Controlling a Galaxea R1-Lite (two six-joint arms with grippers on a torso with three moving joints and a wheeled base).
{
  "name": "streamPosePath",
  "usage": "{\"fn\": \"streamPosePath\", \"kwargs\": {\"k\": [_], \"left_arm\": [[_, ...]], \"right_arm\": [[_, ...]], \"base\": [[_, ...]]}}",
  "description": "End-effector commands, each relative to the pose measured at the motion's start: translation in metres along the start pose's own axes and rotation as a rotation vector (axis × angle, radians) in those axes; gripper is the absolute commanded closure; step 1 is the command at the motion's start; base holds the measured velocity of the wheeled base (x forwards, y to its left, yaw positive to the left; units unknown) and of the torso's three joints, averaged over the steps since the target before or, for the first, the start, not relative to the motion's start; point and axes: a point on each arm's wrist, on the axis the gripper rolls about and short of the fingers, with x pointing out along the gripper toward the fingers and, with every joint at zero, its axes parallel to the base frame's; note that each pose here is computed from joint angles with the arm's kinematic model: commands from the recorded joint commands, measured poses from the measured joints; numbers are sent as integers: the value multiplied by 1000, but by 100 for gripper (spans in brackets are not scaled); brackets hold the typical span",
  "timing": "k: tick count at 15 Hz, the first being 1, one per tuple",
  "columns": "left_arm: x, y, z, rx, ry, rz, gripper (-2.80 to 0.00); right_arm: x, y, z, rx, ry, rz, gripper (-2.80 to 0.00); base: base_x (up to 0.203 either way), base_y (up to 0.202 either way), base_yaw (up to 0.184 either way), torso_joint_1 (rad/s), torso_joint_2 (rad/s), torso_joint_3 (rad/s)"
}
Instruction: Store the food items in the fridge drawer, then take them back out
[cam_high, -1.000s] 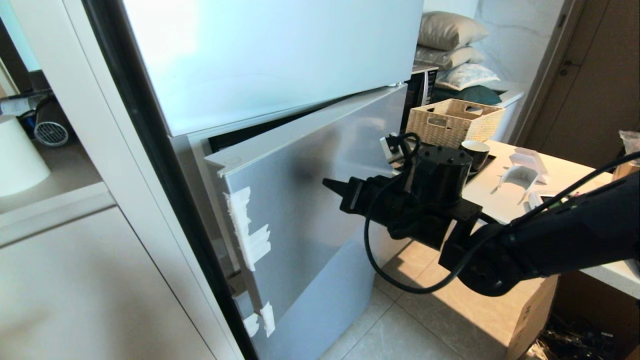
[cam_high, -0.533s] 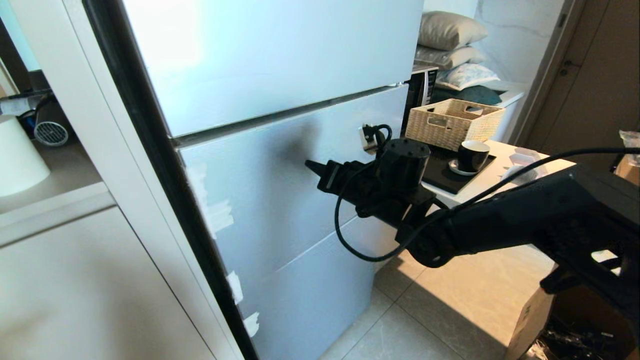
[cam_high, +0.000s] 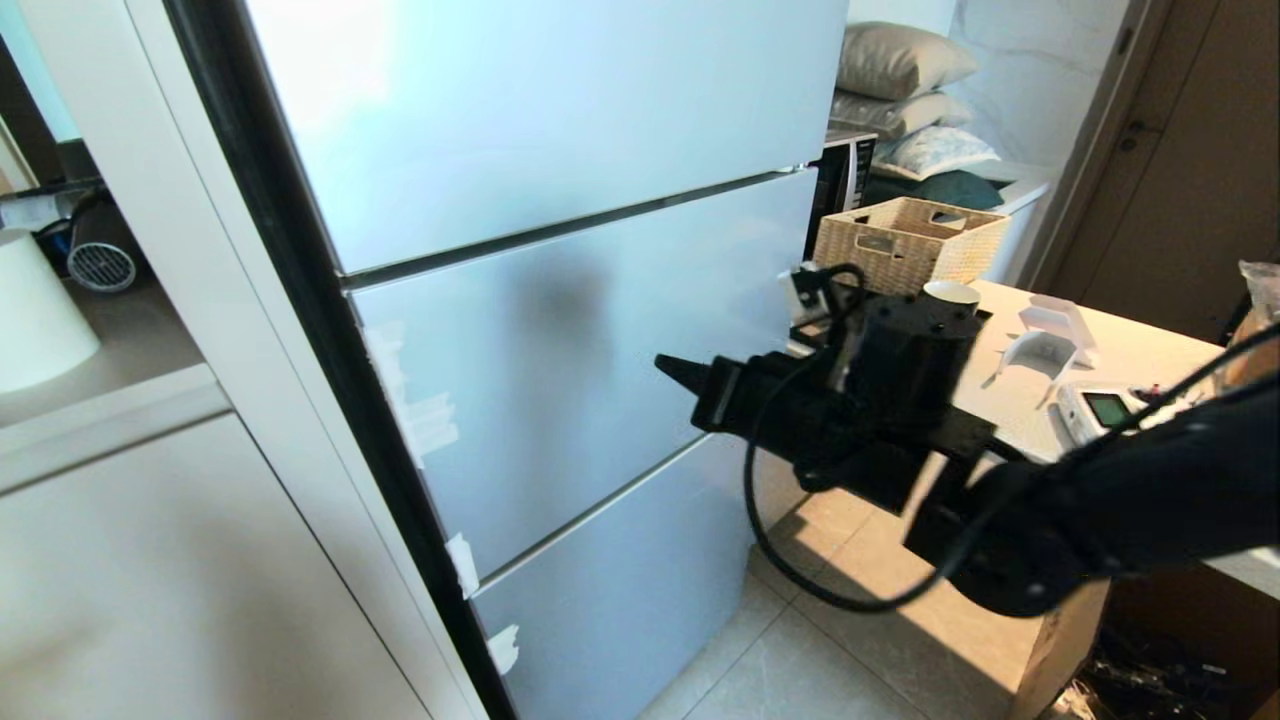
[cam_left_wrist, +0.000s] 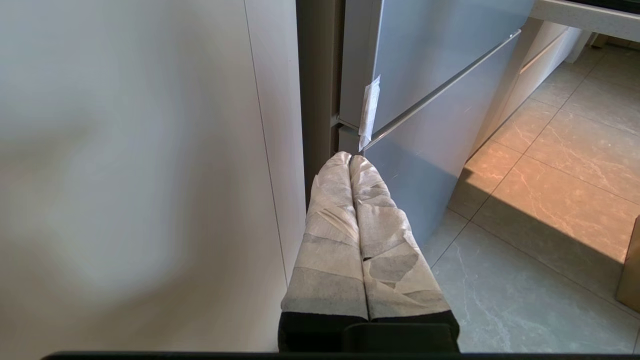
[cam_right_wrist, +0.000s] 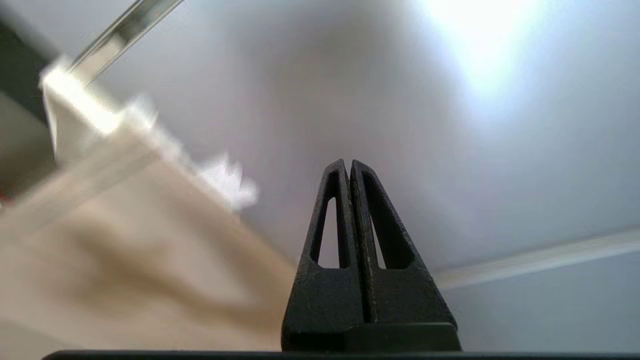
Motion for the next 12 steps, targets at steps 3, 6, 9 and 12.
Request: {"fn": "streamPosePath", "kwargs": {"k": [3, 6, 9, 12], "left_arm": [[0, 0, 0, 0, 2, 0, 0], [0, 0, 0, 0, 2, 0, 0], [0, 0, 0, 0, 2, 0, 0], [0, 0, 0, -2, 2, 0, 0]], "right_arm": [[-164, 37, 46, -225, -103, -106, 0], [-277, 38, 28, -381, -131, -329, 0], [-348, 40, -32, -491, -128, -517, 0], [-381, 39, -86, -560, -150, -693, 0]], "base": [[0, 0, 0, 0, 0, 0], [0, 0, 0, 0, 0, 0], [0, 0, 0, 0, 0, 0], [0, 0, 0, 0, 0, 0]]}}
